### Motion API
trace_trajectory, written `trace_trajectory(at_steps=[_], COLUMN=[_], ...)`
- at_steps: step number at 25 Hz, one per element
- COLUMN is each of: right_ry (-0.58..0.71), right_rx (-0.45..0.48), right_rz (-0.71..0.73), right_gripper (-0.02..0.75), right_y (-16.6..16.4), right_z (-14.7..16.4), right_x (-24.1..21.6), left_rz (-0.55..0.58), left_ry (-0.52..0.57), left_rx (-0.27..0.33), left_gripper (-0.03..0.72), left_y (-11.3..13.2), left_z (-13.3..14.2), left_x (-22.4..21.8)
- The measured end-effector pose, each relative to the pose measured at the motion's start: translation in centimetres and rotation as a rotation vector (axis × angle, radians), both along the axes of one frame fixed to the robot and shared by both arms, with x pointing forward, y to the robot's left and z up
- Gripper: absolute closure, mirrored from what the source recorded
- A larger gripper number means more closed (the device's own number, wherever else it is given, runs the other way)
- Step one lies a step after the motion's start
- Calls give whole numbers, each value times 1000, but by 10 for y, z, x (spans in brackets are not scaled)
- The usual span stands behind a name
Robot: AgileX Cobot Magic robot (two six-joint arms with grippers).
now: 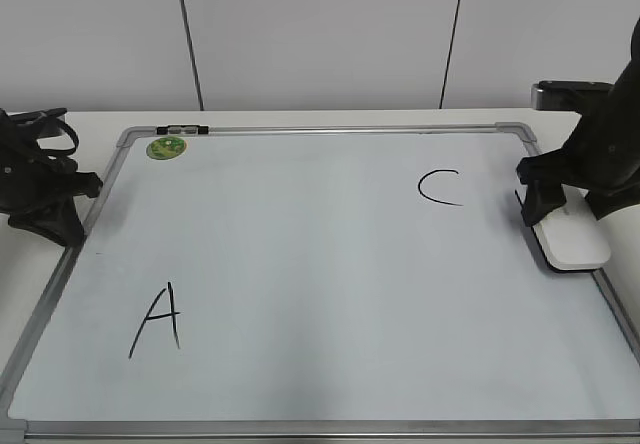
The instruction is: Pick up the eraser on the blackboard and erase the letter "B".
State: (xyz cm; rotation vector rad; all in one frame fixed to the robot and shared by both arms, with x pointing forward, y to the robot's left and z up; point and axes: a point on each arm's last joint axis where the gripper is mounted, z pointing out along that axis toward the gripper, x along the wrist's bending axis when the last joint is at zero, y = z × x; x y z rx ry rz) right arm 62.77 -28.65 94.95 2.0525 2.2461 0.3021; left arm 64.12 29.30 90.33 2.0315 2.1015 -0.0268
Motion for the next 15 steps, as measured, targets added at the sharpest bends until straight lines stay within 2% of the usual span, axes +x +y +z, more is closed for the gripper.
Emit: trace_trajectory(at_steps=[10, 15], right_ry=[16, 15], right_rx=[6, 8], right_rz=[-32, -44], right_gripper=[184, 184], right_y=[0, 0], right_z=[-21, -22], right_x=[6, 6], left_rz=[0, 0], left_ry=[0, 0], left_rx=[0, 0], left_gripper=[674, 674], left_y=[0, 0], left_z=[0, 0], left_x=[0, 0])
